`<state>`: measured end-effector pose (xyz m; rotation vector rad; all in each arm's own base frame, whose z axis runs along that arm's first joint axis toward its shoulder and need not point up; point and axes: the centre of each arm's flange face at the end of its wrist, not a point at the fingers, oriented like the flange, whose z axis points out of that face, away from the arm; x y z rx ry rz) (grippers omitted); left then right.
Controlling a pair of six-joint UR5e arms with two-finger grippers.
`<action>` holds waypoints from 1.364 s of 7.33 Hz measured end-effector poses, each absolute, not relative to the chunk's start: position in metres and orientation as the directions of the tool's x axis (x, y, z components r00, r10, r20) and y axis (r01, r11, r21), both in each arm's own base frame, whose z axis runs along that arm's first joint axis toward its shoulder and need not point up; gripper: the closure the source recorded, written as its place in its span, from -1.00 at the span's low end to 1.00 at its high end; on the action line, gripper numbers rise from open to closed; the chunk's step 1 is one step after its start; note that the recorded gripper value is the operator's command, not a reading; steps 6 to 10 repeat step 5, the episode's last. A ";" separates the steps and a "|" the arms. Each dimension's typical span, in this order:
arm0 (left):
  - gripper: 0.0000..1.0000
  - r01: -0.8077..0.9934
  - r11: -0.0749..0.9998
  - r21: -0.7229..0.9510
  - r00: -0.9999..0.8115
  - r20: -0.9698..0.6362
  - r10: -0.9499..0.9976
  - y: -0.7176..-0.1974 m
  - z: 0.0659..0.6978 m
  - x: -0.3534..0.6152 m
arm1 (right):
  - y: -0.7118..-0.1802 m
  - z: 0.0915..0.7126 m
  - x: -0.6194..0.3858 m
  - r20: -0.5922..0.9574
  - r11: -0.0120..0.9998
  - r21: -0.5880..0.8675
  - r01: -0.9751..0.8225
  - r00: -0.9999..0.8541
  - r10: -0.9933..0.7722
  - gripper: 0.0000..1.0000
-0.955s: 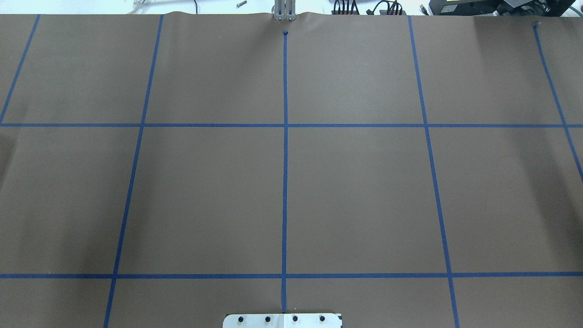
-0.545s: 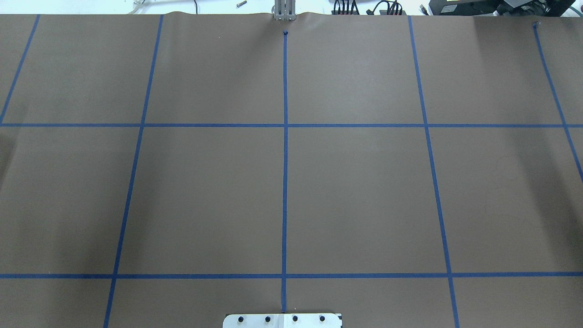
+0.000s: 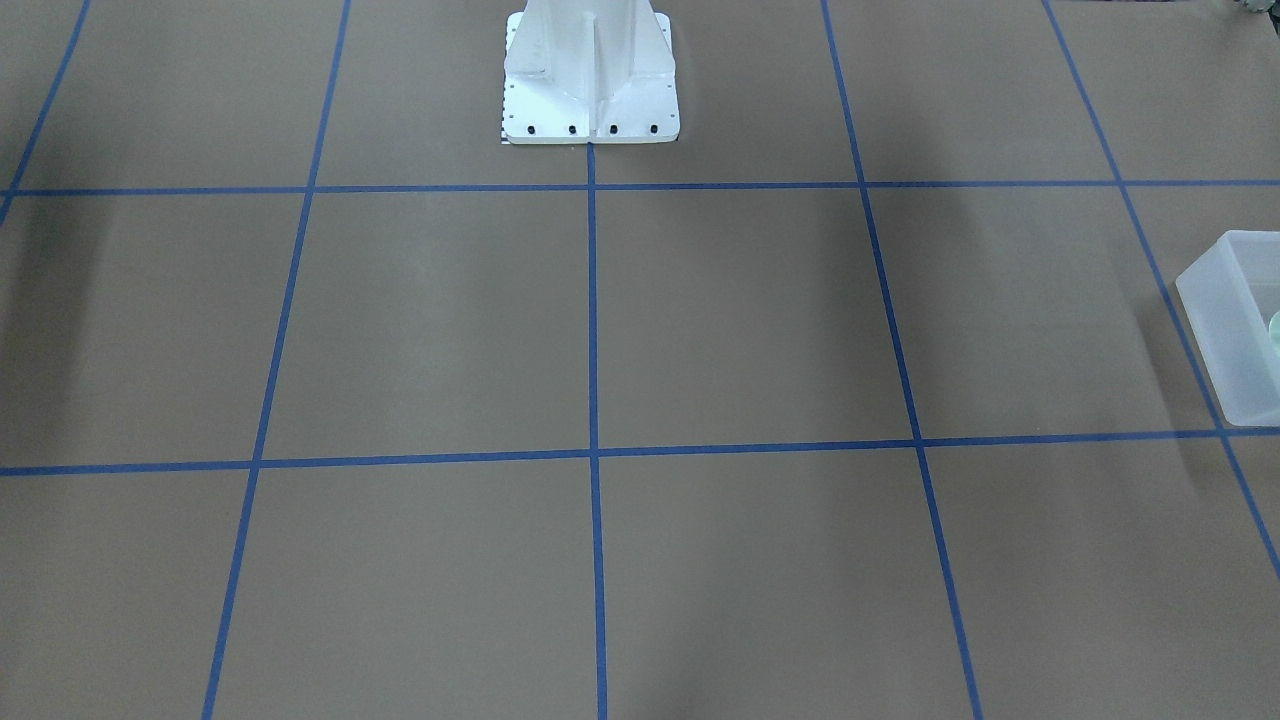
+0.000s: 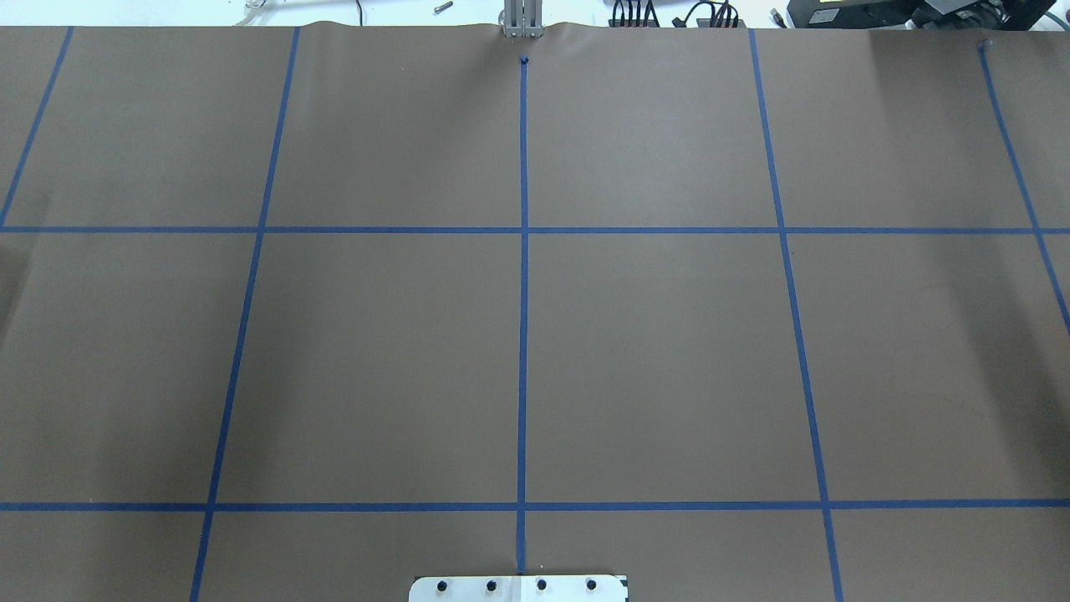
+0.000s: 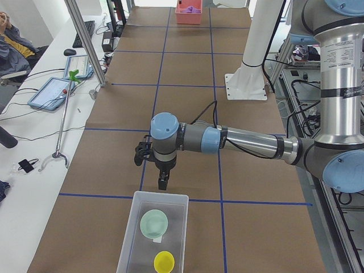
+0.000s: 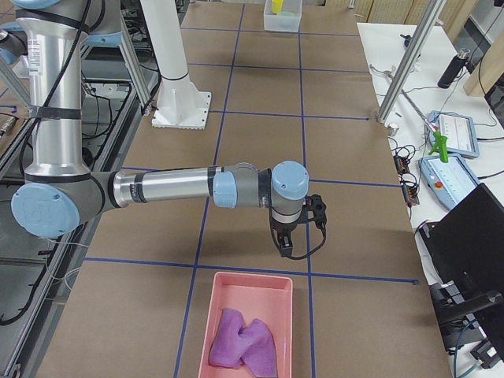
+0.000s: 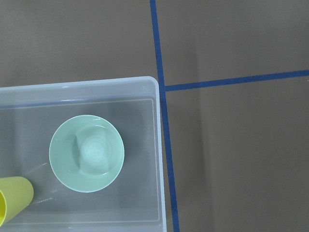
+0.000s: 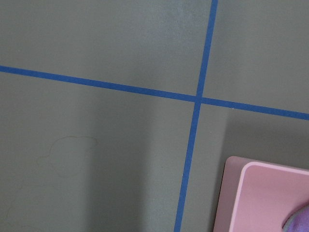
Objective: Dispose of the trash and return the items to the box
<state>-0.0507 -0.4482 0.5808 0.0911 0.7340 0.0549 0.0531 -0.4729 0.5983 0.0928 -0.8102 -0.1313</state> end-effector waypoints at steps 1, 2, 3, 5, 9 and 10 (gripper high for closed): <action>-0.95 -0.019 0.994 0.107 0.741 -0.666 0.086 -0.449 0.578 -0.050 | -0.473 0.598 0.052 0.716 0.988 0.133 0.082 0.681 -0.153 -1.00; -0.95 -0.020 0.994 0.111 0.740 -0.666 0.089 -0.449 0.577 -0.050 | -0.473 0.598 0.051 0.716 0.988 0.133 0.084 0.680 -0.155 -1.00; -0.95 -0.021 0.993 0.116 0.740 -0.666 0.093 -0.449 0.575 -0.050 | -0.473 0.598 0.049 0.716 0.987 0.133 0.089 0.680 -0.158 -1.00; -0.96 -0.021 0.992 0.126 0.739 -0.666 0.100 -0.449 0.571 -0.050 | -0.473 0.598 0.046 0.717 0.987 0.131 0.095 0.679 -0.161 -1.00; -0.96 -0.021 0.992 0.126 0.739 -0.666 0.100 -0.449 0.571 -0.050 | -0.473 0.598 0.046 0.717 0.987 0.131 0.095 0.679 -0.161 -1.00; -0.96 -0.021 0.992 0.126 0.739 -0.666 0.100 -0.449 0.571 -0.050 | -0.473 0.598 0.046 0.717 0.987 0.131 0.095 0.679 -0.161 -1.00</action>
